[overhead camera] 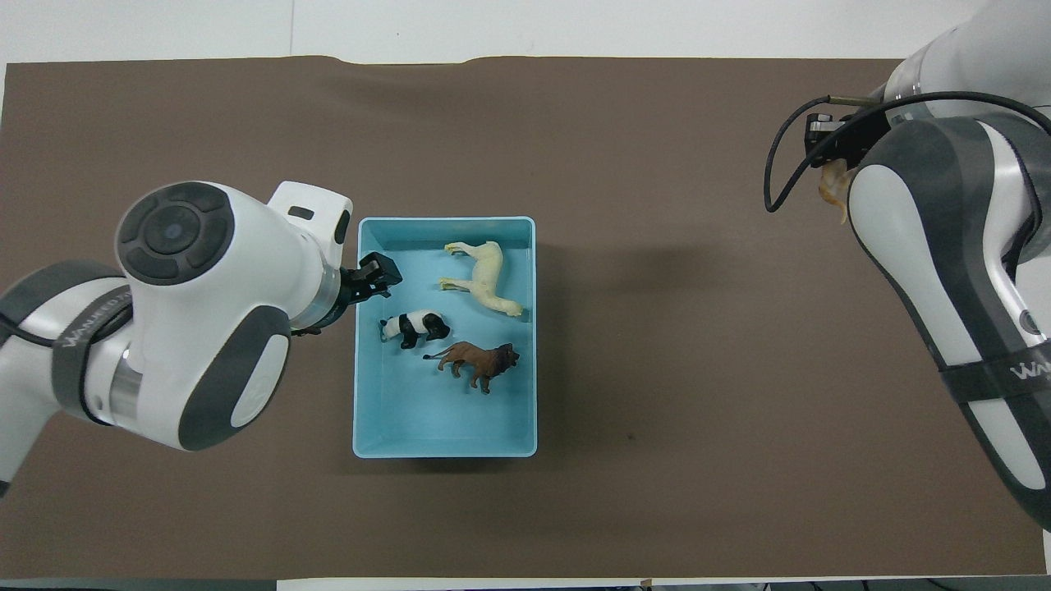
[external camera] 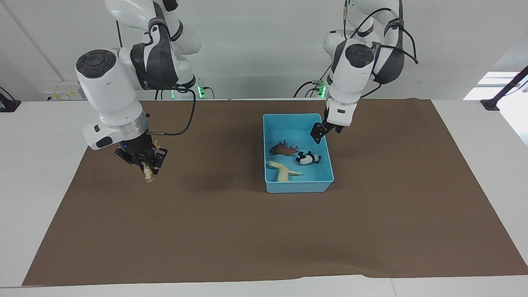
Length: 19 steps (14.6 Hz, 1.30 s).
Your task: Put all toys into storage box
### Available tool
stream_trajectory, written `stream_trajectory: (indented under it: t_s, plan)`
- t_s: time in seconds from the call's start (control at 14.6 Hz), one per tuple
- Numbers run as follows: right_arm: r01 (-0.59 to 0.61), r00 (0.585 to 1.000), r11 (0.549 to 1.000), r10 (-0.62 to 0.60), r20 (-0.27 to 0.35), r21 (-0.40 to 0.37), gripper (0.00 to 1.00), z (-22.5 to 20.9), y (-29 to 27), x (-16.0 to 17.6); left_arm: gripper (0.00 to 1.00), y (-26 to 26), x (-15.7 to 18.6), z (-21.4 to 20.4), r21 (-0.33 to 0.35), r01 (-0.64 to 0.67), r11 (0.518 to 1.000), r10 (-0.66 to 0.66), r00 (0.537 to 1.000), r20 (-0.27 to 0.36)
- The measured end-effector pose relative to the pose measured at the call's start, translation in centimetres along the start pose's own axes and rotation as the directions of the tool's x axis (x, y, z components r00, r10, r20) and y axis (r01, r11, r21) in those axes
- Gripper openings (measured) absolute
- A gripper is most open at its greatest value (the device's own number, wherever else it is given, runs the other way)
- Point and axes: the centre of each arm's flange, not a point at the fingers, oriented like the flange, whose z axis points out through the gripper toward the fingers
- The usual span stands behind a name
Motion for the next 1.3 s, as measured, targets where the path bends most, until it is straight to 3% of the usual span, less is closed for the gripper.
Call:
stream_trajectory:
  t_s: [0.14, 0.34, 0.55, 0.68, 0.82, 1.02, 1.16, 1.3]
  plan:
    - [-0.004, 1.0, 1.0, 0.004, -0.009, 0.024, 0.3, -1.1, -3.4, -0.8, 1.0, -2.5, 1.2, -4.0, 0.015, -0.048, 0.999, 0.048, 0.999, 0.006]
    - [-0.036, 0.999, 0.997, 0.038, -0.029, 0.068, 0.3, -3.3, -13.7, -4.2, 1.0, -7.5, 2.7, -8.5, 0.046, -0.208, 0.977, 0.205, 0.977, 0.054]
    - [-0.049, 0.998, 0.994, 0.051, -0.021, 0.101, 0.3, -3.1, -24.9, -9.1, 1.0, -11.4, 4.5, -9.0, 0.057, -0.398, 0.916, 0.389, 0.913, 0.12]
    - [-0.034, 0.999, 0.993, 0.037, -0.021, 0.112, 0.3, -1.7, -29.9, -11.3, 1.0, -12.7, 5.2, -9.1, 0.055, -0.44, 0.896, 0.431, 0.893, 0.128]
    - [-0.032, 0.999, 0.993, 0.036, -0.035, 0.113, 0.3, 0.5, -33.5, -13.0, 1.0, -12.8, 5.3, -9.2, 0.055, -0.454, 0.889, 0.445, 0.887, 0.125]
    - [-0.048, 0.995, 0.995, 0.056, -0.081, 0.09, 0.3, 7.8, -39.6, -16.3, 1.0, -13.2, 5.7, -9.8, 0.05, -0.458, 0.887, 0.451, 0.886, 0.112]
    - [-0.046, 0.996, 0.996, 0.052, -0.072, 0.078, 0.3, 12.6, -41.2, -17.6, 1.0, -13.2, 6.7, -10.3, 0.043, -0.458, 0.888, 0.452, 0.886, 0.102]
    - [-0.058, 0.996, 0.996, 0.062, -0.063, 0.065, 0.34, 13.7, -41.1, -17.5, 1.0, -12.9, 7.1, -10.0, 0.04, -0.466, 0.884, 0.46, 0.881, 0.112]
